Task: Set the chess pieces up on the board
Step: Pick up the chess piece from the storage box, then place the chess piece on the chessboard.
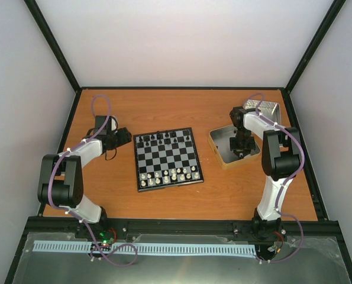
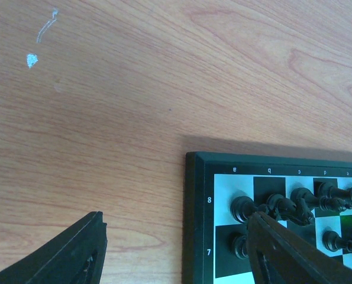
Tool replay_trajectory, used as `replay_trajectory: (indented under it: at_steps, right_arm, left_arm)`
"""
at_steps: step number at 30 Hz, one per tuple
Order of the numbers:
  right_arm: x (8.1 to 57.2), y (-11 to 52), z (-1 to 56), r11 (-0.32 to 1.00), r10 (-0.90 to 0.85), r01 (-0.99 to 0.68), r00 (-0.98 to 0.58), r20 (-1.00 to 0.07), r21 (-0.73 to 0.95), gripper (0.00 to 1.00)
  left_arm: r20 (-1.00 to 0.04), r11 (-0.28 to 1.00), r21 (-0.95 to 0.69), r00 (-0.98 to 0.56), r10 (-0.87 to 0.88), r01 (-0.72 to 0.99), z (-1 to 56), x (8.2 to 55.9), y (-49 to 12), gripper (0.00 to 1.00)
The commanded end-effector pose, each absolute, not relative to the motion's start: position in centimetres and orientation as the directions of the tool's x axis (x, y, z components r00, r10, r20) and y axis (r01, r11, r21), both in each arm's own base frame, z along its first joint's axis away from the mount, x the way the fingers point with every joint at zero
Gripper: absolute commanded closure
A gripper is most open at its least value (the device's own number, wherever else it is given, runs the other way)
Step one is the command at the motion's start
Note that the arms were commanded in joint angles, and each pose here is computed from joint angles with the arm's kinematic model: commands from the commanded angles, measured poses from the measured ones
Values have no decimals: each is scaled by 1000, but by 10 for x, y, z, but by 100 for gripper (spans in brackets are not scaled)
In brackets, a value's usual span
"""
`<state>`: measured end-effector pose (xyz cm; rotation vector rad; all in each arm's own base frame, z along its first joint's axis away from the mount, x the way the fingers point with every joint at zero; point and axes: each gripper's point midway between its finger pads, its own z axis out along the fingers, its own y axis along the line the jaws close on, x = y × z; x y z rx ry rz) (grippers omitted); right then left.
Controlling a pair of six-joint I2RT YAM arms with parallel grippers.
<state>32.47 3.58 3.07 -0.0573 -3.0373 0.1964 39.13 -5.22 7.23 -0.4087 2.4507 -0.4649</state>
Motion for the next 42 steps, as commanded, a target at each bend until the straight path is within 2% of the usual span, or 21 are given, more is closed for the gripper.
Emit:
replay_trajectory:
  at_steps: [1, 7, 14, 20, 24, 27, 30, 33, 37, 42]
  right_arm:
    - [328, 34, 29, 991, 43, 29, -993, 106, -133, 82]
    - [342, 35, 38, 990, 63, 56, -997, 46, -131, 94]
    - [369, 38, 78, 987, 113, 121, -991, -76, -107, 97]
    - [387, 66, 108, 991, 133, 132, -984, -119, 16, 97]
    - [404, 107, 127, 993, 83, 65, -975, -206, 95, 96]
    - [417, 163, 146, 986, -39, -91, -939, -341, 139, 96]
    - [431, 217, 172, 950, -91, -227, -858, -506, 215, 96]
    - [436, 263, 194, 867, -49, -340, -786, -616, 364, 94]
    - [438, 299, 213, 720, 74, -425, -739, -669, 548, 94]
    - [436, 336, 249, 560, 141, -521, -707, -694, 644, 93]
  left_arm:
    - [-534, 895, -416, -753, -384, -161, 80, 400, -51, 34]
    - [-534, 895, -416, -753, -384, -162, 80, 400, -50, 34]
    - [-542, 896, -415, -748, -382, -157, 84, 400, -50, 34]
    - [-546, 894, -423, -745, -383, -149, 86, 398, -51, 34]
    - [-546, 889, -437, -745, -383, -136, 86, 394, -54, 34]
    - [-551, 882, -461, -746, -373, -100, 90, 391, -60, 34]
    - [-589, 853, -518, -748, -304, 62, 109, 387, -84, 34]
    - [-657, 776, -571, -716, -236, 269, 143, 379, -111, 34]
    - [-745, 609, -602, -637, -197, 516, 196, 359, -143, 31]
    - [-771, 417, -622, -610, -182, 663, 232, 345, -178, 30]
